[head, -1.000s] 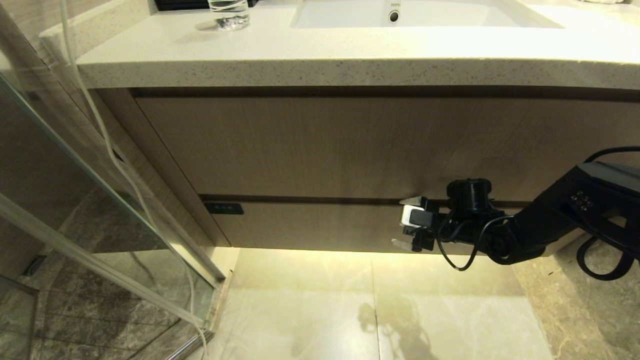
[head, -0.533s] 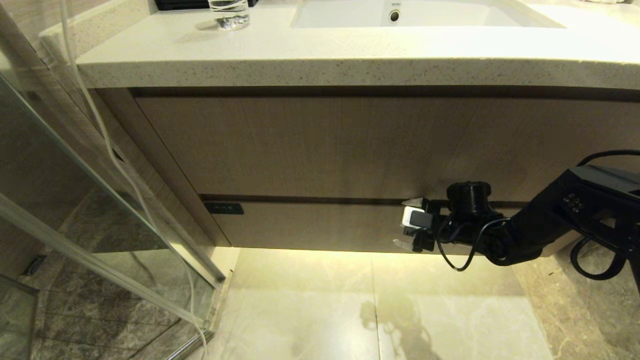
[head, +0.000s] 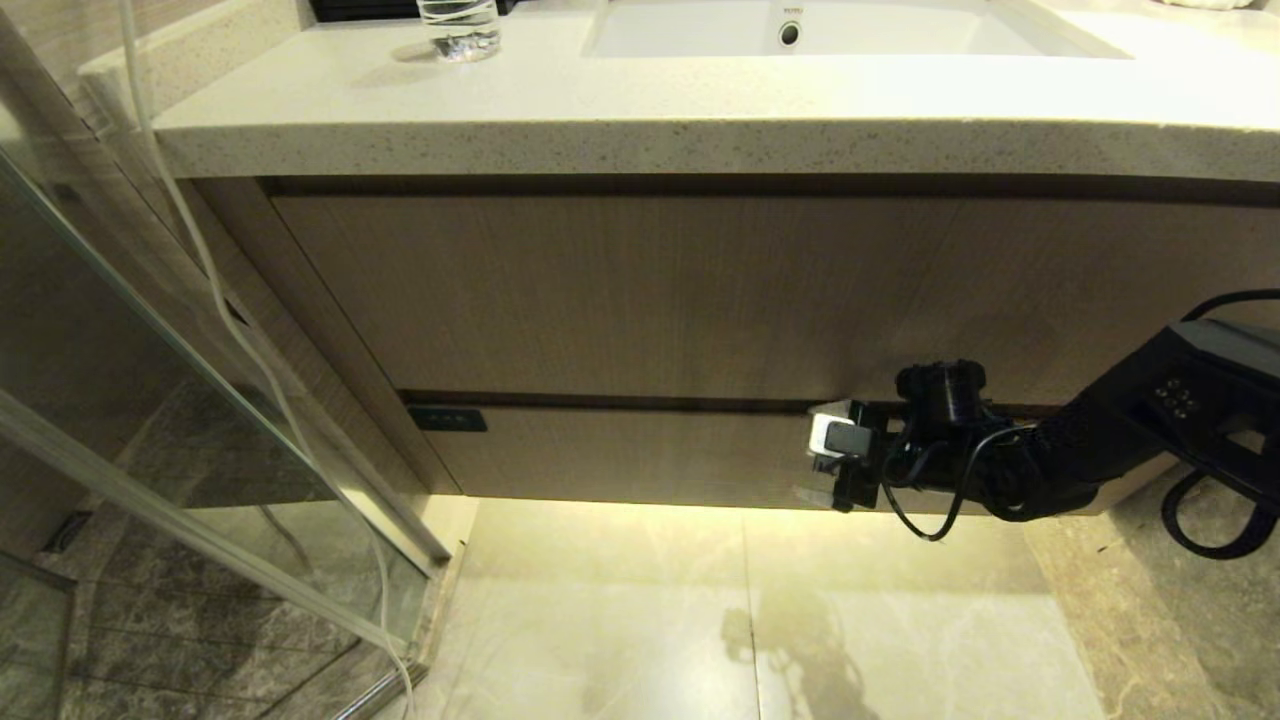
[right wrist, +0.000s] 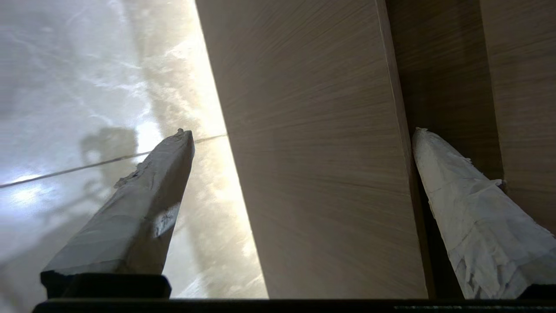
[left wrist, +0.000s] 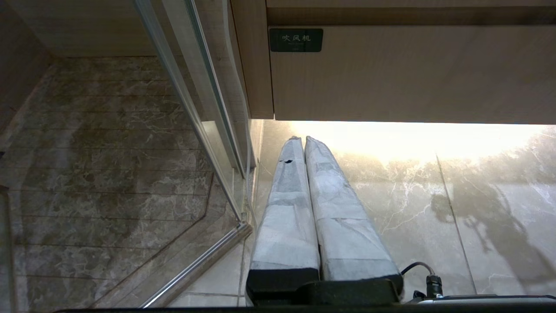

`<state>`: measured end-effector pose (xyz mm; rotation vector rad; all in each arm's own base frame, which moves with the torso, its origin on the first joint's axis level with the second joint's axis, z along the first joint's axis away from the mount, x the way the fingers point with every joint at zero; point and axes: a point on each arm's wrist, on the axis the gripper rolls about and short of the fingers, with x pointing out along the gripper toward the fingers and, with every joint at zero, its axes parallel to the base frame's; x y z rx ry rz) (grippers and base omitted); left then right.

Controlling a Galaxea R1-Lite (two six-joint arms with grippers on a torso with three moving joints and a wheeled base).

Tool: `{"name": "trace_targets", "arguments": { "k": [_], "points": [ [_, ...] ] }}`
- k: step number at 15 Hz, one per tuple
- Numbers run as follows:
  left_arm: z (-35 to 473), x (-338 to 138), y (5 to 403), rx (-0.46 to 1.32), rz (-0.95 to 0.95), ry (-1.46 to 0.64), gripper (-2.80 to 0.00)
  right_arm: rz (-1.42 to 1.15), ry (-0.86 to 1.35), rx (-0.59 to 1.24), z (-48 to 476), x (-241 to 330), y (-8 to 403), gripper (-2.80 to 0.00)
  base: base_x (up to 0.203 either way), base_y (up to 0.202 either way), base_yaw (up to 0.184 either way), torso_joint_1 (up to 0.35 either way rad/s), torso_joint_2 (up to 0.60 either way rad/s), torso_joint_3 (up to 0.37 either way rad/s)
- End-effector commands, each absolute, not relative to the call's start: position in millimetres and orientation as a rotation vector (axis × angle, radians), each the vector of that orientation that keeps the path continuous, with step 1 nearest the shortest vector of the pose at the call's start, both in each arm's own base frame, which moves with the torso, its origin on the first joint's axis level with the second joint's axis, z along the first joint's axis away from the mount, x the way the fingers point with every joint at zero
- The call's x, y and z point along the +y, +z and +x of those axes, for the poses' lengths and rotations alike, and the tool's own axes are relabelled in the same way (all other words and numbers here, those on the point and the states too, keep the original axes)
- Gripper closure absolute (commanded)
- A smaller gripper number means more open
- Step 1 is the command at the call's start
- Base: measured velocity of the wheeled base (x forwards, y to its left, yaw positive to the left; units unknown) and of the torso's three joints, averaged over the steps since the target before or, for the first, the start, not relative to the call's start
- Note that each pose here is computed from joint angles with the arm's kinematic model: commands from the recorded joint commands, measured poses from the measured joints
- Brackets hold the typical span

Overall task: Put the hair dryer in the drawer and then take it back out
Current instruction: Pull open the drawer

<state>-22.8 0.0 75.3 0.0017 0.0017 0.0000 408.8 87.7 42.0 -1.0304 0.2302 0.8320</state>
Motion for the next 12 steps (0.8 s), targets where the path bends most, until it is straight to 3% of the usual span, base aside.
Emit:
{"name": "trace_targets", "arguments": {
  "k": [1,12],
  "points": [
    [-23,0,75,0.002,0.002,0.0,0.0,-1.022,0.864,0.288,404,86,41,-2.8,0.0,0.0,0.0,0.0,0.0,0.0],
    [-23,0,75,0.002,0.002,0.0,0.0,-1.038,0.87,0.393,379,80,63,-2.8,0.0,0.0,0.0,0.0,0.0,0.0]
  ]
}}
